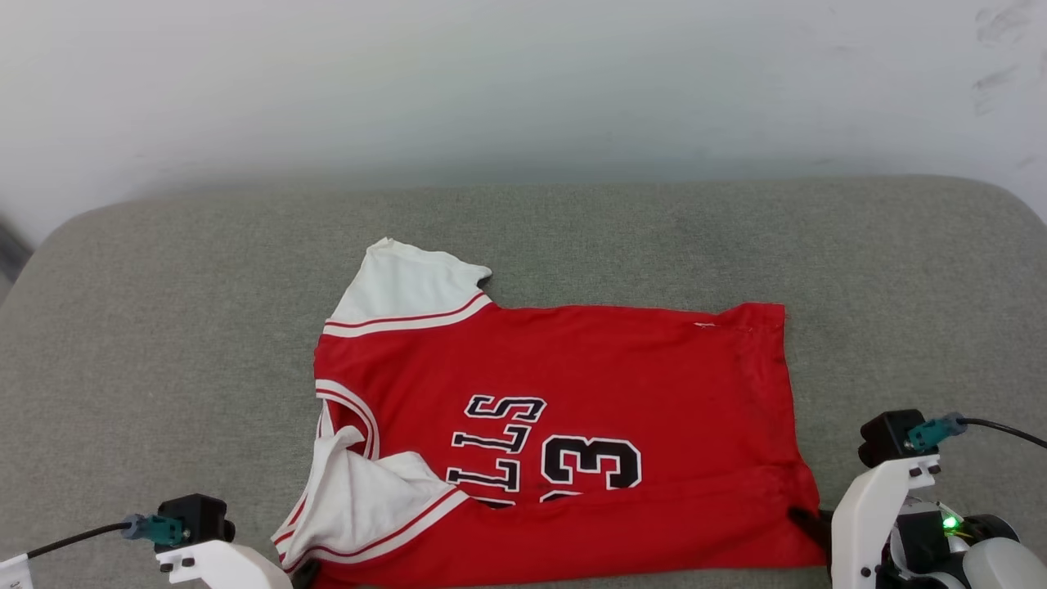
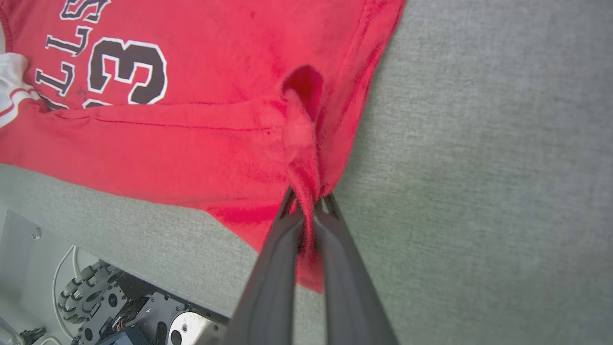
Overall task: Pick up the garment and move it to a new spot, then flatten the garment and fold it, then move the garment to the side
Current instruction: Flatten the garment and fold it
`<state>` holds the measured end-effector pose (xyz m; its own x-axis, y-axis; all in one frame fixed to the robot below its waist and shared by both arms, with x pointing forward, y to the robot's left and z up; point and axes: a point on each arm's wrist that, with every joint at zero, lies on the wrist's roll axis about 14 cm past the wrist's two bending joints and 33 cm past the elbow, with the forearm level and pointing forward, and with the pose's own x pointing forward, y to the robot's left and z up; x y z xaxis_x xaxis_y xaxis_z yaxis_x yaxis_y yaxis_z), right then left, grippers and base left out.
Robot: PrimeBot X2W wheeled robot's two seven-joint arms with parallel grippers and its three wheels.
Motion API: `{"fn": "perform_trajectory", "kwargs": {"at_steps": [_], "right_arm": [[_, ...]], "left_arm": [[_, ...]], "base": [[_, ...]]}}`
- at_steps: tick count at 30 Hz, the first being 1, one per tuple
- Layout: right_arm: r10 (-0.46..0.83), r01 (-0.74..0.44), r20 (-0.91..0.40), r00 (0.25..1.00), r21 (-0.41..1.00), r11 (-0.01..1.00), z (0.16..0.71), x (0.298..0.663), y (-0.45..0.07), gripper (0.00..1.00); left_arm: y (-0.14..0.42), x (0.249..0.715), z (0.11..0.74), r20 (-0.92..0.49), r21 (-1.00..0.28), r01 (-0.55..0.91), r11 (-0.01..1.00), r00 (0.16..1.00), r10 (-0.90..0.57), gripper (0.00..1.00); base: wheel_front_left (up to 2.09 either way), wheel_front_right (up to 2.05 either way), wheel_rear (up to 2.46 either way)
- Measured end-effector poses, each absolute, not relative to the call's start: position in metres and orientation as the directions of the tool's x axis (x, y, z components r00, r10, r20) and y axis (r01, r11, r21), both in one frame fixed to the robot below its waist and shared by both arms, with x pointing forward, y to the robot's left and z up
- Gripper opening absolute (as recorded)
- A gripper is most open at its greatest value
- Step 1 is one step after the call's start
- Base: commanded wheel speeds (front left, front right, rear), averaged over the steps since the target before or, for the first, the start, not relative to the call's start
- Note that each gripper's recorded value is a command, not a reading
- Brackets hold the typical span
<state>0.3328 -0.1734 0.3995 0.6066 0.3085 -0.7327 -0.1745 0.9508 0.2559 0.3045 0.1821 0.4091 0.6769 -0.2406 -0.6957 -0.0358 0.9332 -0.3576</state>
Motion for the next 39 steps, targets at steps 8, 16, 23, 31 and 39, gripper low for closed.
{"fn": "perform_trajectory", "kwargs": {"at_steps": [8,16,23,31,39], "right_arm": [[0.246,-0.165,-0.473,0.846,0.207,0.964,0.444,0.366,-0.183,1.00],[0.117,-0.100,-0.113,0.987,0.139,0.985,0.513,0.391,-0.207,1.00],[0.076,-0.081,0.046,0.996,0.115,0.990,0.548,0.419,-0.209,1.00],[0.043,-0.050,0.086,0.995,0.076,0.996,0.540,0.457,-0.215,1.00],[-0.022,0.021,0.052,0.998,0.034,0.999,0.526,0.453,-0.238,1.00]], "left_arm": [[0.192,0.353,0.435,-0.548,-0.316,-0.014,0.948,0.819,-0.171,1.00],[0.187,0.419,0.496,-0.293,-0.264,0.072,0.962,0.944,-0.151,1.00],[0.177,0.490,0.534,-0.160,-0.201,0.141,0.969,0.972,-0.175,1.00],[0.149,0.583,0.503,-0.304,-0.143,0.256,0.956,0.908,-0.288,1.00],[0.140,0.620,0.443,-0.647,-0.093,0.329,0.940,0.697,-0.308,1.00]], "base": [[0.00,0.00,0.00],[0.00,0.00,0.00],[0.00,0.00,0.00],[0.00,0.00,0.00],[0.00,0.00,0.00]]}}
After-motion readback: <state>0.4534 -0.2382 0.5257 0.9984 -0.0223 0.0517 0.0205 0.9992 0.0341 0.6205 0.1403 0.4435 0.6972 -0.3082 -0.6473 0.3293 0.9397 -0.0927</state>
